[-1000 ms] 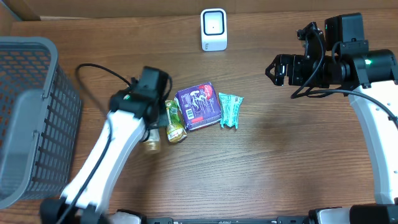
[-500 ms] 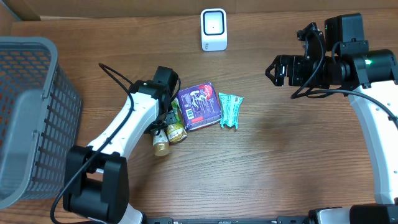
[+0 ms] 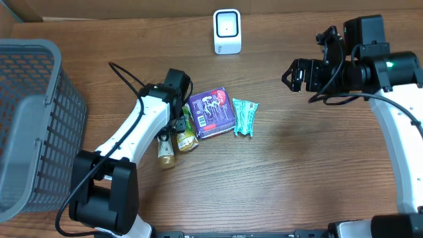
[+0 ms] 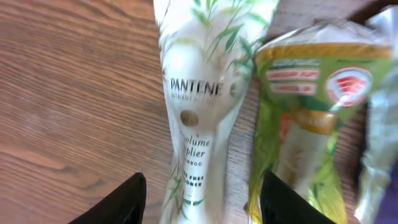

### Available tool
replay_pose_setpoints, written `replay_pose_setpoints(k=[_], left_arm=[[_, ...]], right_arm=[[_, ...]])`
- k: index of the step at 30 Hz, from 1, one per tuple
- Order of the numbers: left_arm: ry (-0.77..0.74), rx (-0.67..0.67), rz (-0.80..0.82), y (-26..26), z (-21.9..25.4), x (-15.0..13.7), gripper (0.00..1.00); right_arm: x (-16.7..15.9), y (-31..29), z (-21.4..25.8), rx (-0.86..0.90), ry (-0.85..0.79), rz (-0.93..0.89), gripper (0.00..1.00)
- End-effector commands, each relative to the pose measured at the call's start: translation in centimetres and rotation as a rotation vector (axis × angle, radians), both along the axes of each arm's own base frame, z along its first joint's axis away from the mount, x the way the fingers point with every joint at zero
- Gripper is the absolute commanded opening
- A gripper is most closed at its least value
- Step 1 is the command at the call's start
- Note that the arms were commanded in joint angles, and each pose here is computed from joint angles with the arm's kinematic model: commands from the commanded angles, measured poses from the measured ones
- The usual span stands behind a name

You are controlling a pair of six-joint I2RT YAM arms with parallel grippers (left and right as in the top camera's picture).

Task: Scan the item barcode
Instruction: 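Lay the Pantene tube left of the green pouch and release, then raise the left arm away and close the right gripper on the wipes pack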

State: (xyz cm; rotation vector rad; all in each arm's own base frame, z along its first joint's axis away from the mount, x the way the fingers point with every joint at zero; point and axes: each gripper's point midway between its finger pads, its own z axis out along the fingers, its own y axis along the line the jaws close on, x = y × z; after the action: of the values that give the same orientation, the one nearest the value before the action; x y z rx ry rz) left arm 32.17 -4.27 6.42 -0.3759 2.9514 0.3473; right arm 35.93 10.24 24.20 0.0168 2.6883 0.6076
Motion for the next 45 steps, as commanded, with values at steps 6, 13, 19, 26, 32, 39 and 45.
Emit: replay_pose_setpoints(k=[6,13,19,26,32,39,45], left_arm=[[-0.226,-0.065,-0.093,-0.8,11.5,6.8,0.55],[-0.412,-0.157,-0.157,-2.8,18.6,9.9,1.0],[-0.433,-0.158,-0.171,-2.8,19.2,10.2,1.0],[-0.505,-0.319,-0.197,-2.3,24.0,10.5,1.0],[-0.546,-0.325,-0.133,0.8,26.1,10.4,1.0],[-0.516,-0.32,-0.123,1.1,25.4,10.0,1.0],[-0.516,-0.32,-0.123,1.1,25.4,10.0,1.0]], right_arm=[[-0.5,2.4,-5.4,0.116,0.23,-0.003,0.93],[-1.9,4.6,-11.5,0.174,0.402,-0.01,0.82],[-2.5,7.2,-15.6,0.206,0.43,-0.078,0.8],[-3.6,10.0,-19.4,0.25,0.482,-0.235,0.73],[-4.3,9.8,-21.7,0.217,0.511,-0.398,0.66],[-2.7,9.1,-22.4,0.206,0.438,-0.479,0.55],[-2.4,9.1,-22.9,0.208,0.431,-0.485,0.41]])
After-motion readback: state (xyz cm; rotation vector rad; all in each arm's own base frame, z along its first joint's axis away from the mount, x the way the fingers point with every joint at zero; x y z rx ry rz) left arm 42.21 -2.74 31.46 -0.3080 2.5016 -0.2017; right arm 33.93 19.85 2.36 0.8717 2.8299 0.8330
